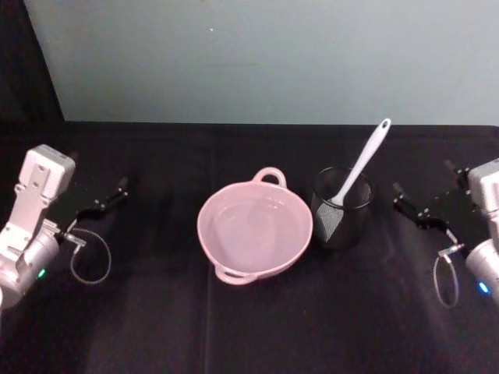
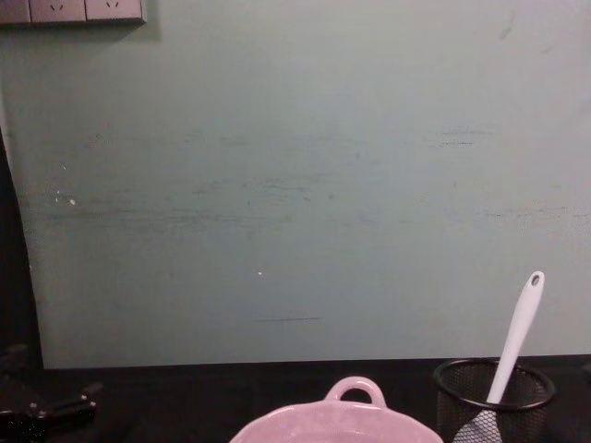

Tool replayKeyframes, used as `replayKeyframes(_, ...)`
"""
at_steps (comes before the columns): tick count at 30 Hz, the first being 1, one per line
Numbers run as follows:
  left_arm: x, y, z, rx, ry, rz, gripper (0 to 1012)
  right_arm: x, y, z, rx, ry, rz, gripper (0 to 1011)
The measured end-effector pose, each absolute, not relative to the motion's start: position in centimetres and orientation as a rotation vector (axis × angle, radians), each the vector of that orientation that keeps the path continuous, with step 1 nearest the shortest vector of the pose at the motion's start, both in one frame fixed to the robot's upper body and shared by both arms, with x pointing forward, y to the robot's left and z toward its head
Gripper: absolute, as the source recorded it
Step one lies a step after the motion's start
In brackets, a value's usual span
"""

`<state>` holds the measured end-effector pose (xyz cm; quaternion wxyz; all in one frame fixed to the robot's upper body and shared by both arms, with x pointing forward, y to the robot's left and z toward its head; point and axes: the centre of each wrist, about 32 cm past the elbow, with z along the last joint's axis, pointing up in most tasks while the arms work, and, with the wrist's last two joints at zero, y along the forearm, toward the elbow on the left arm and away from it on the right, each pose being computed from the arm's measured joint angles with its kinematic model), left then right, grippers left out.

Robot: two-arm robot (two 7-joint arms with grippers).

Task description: Use the one hand to pick up the spoon and stir the clear water in the bowl.

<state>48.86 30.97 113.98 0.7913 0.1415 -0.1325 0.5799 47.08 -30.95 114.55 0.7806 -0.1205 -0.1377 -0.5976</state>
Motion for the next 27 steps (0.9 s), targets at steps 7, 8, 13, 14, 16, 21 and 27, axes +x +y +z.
replayKeyframes(7, 48.9, 31.0, 114.0, 0.305, -0.285, 1.248, 1011, 46.1, -31.0, 115.3, -0.167, -0.277, -1.293, 1003)
replayKeyframes(8, 48.9, 31.0, 114.0, 0.304, -0.285, 1.248, 1011, 46.2, -30.9, 115.4, -0.133, -0.257, -1.282, 1002)
replayKeyframes(13, 48.9, 31.0, 114.0, 0.304, -0.285, 1.248, 1011, 47.3, -30.6, 115.4, -0.023, -0.164, -1.235, 1002)
replayKeyframes(14, 48.9, 31.0, 114.0, 0.304, -0.285, 1.248, 1011, 47.5, -30.5, 115.3, -0.008, -0.15, -1.229, 1003)
replayKeyframes(16, 48.9, 31.0, 114.0, 0.304, -0.285, 1.248, 1011, 48.0, -30.4, 115.1, 0.021, -0.119, -1.22, 1003)
replayKeyframes(21, 48.9, 31.0, 114.0, 0.304, -0.285, 1.248, 1011, 49.7, -30.1, 114.4, 0.131, -0.006, -1.193, 1002)
replayKeyframes(27, 48.9, 31.0, 114.0, 0.304, -0.285, 1.248, 1011, 51.2, -30.0, 114.0, 0.24, 0.11, -1.171, 1003)
